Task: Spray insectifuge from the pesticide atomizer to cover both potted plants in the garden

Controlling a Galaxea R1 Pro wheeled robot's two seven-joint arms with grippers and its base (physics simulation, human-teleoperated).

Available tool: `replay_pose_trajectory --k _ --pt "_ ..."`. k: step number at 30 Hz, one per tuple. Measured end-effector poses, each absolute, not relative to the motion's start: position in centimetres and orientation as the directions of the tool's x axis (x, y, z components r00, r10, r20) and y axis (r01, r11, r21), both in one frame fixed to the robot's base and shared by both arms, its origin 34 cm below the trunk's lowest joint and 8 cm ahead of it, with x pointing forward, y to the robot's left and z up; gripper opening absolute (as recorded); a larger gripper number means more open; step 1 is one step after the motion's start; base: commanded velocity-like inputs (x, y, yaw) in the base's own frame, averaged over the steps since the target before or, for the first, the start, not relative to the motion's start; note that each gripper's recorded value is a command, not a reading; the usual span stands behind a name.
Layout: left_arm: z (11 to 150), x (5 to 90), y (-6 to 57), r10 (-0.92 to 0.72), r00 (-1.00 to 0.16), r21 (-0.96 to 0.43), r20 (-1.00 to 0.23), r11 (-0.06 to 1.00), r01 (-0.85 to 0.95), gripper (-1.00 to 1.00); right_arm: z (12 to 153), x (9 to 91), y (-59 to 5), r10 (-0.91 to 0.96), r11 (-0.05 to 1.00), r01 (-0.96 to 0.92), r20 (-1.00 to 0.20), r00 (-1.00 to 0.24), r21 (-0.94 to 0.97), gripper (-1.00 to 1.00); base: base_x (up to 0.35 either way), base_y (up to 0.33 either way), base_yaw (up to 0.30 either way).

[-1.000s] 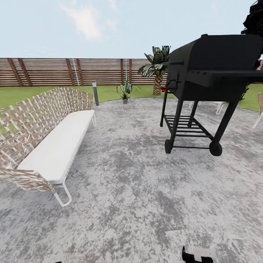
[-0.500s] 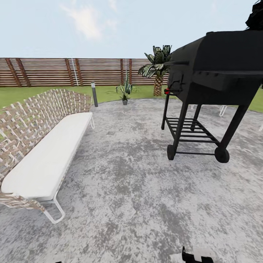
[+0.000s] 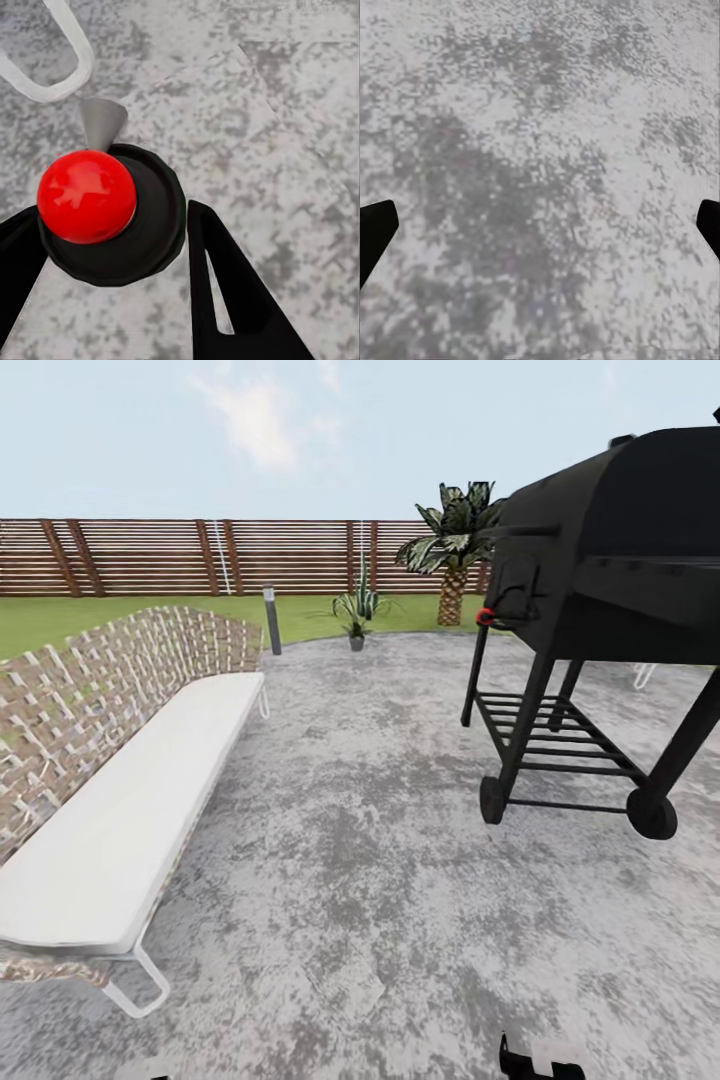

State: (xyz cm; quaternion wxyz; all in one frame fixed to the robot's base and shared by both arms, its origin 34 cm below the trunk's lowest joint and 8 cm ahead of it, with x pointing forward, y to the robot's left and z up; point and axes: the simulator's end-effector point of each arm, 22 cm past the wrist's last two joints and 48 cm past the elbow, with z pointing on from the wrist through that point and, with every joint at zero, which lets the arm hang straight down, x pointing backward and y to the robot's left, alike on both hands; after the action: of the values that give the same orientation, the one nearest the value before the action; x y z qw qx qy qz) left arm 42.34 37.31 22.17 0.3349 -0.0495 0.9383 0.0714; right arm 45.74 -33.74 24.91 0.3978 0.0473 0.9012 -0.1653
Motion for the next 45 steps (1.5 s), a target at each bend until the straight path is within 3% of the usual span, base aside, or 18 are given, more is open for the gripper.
replay_pose_trajectory --k 45 --pt "22.17 42.34 37.31 -0.045 -0.771 0.101 -0.635 0.985 -0.141 -1.00 24.90 45.74 -33.72 -0.046 0.941 0.217 -0.732 -0.680 -0.260 1.00 0.339 0.000 0.007"
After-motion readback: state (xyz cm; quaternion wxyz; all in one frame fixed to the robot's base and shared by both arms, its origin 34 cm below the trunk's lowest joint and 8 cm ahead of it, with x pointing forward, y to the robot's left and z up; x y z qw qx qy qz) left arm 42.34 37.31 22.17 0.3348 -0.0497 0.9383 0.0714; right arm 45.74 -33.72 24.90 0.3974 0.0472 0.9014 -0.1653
